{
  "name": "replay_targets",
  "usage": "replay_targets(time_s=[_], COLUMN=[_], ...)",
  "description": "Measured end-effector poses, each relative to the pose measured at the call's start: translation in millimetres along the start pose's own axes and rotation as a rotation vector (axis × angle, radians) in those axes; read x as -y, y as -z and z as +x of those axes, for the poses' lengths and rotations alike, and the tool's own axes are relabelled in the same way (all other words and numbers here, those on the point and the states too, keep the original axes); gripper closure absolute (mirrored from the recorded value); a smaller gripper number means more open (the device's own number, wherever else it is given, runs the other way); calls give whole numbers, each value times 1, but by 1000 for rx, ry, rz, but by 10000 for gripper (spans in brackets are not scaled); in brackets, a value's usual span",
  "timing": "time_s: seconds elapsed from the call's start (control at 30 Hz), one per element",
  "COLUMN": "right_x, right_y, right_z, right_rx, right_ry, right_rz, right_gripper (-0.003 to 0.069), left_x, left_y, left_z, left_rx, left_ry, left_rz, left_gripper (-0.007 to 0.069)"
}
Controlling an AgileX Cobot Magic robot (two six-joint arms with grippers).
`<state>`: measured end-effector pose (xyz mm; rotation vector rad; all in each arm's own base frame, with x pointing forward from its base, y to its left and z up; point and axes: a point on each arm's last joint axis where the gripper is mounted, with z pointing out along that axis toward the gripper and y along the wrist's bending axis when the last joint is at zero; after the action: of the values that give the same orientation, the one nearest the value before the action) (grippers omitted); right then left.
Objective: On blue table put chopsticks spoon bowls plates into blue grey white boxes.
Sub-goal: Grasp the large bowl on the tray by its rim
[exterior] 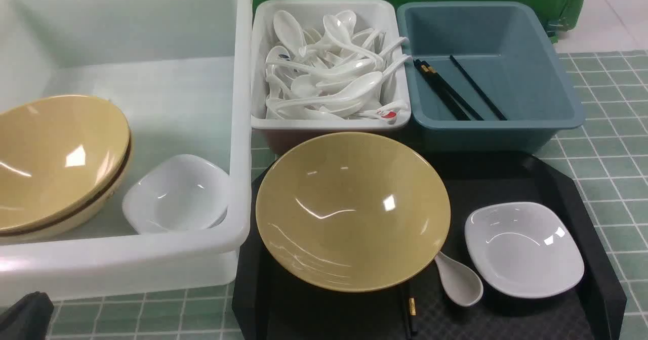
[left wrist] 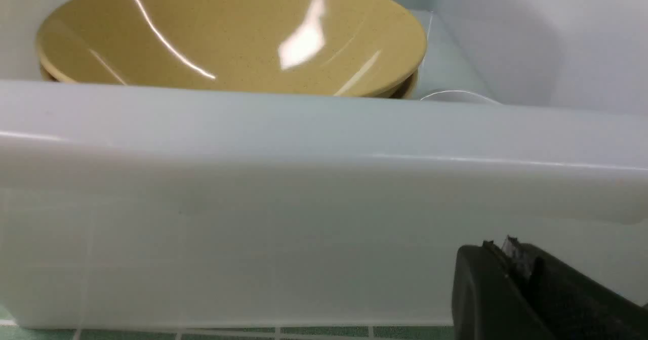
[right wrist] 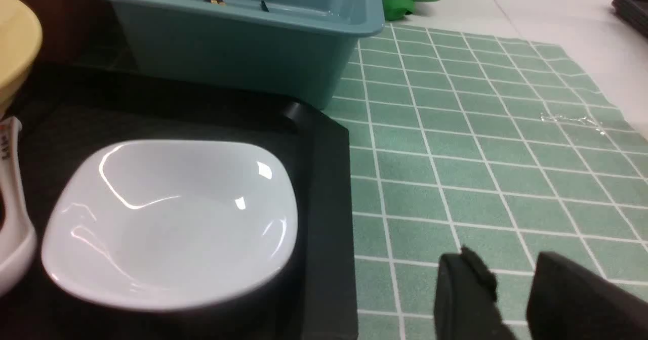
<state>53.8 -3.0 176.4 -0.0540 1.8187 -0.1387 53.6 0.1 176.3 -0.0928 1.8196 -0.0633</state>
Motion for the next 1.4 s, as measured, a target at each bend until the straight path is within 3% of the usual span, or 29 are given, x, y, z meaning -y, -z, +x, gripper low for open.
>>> replay_targets(time_s=[1.07,1.2,1.3,1.4], right_x=[0,2,4,8], right_y=[0,0,2,11], right_z=[-2,-9,-21,-43], right_rx=[30,102,244,512], right_ry=[0,-12,-65,-159], right_rz=[6,19,38,55], right_gripper=[423,423,423,423], left_x=[-1,-1,1,3], left_y=[0,0,2,9], left_z=[-1,-4,-18,-40], left_rx=[7,51,206,465], left_ry=[-73,-64,-64,-63], left_rz=[-15,-9,3,23], left_gripper=[621,621,621,621])
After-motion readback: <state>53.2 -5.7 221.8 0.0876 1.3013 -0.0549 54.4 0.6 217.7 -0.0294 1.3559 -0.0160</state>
